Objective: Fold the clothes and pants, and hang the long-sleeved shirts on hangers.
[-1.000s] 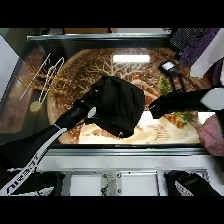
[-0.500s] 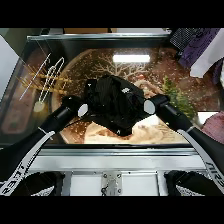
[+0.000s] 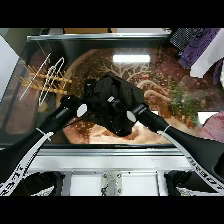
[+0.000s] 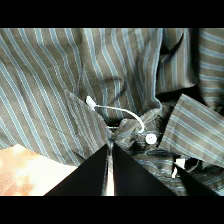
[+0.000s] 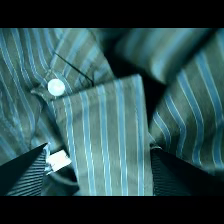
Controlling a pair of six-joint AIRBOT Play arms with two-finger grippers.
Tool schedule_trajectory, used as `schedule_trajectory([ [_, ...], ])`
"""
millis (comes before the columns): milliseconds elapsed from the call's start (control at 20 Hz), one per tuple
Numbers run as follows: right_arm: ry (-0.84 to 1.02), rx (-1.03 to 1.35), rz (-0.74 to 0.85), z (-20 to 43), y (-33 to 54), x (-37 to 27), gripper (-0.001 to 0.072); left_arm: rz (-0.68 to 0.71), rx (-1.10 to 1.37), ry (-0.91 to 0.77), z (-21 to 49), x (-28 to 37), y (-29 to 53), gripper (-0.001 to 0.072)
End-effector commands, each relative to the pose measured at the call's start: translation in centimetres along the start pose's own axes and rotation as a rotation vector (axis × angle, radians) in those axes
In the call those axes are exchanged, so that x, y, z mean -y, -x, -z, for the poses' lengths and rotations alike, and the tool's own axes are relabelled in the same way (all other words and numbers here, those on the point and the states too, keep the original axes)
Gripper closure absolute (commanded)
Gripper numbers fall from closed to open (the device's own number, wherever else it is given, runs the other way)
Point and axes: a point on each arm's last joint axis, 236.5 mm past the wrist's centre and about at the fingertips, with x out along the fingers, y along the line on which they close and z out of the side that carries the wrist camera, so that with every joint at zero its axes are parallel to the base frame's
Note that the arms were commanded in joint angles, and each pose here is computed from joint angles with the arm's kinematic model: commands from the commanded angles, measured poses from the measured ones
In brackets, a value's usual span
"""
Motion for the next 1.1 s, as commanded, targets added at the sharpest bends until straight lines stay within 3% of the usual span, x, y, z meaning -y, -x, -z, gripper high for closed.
schedule_trajectory([
  [0, 0.101, 0.023, 0.132, -0.9, -0.9, 0.8, 0.0042, -0.002, -0.002, 0.000, 0.0, -0.1, 0.0, 0.0692],
  [200, 0.048, -0.003, 0.198, -0.3, -2.1, 2.0, 0.0061, -0.002, -0.003, 0.000, 0.1, -0.1, 0.0, 0.0692],
  [300, 0.024, 0.002, 0.206, -0.4, -2.0, 2.3, 0.0388, -0.005, -0.007, 0.000, 0.2, -0.1, 0.0, 0.0692],
  [400, 0.021, 0.013, 0.214, -0.6, -1.5, 2.7, 0.0555, -0.009, -0.015, 0.000, 0.3, -0.3, 0.1, 0.0692],
  [450, 0.009, 0.025, 0.219, -0.9, -0.8, 3.1, 0.0677, -0.014, -0.014, -0.004, 0.3, -0.4, 0.3, 0.0692],
  [900, -0.107, 0.257, 0.235, -4.3, 9.8, 5.9, 0.0697, 0.066, 0.129, -0.040, -1.8, 1.1, 6.7, 0.0693],
  [1050, -0.196, 0.364, 0.292, -6.0, 19.0, 9.0, 0.0698, 0.132, 0.340, -0.051, -7.3, 2.1, 16.0, 0.0693],
])
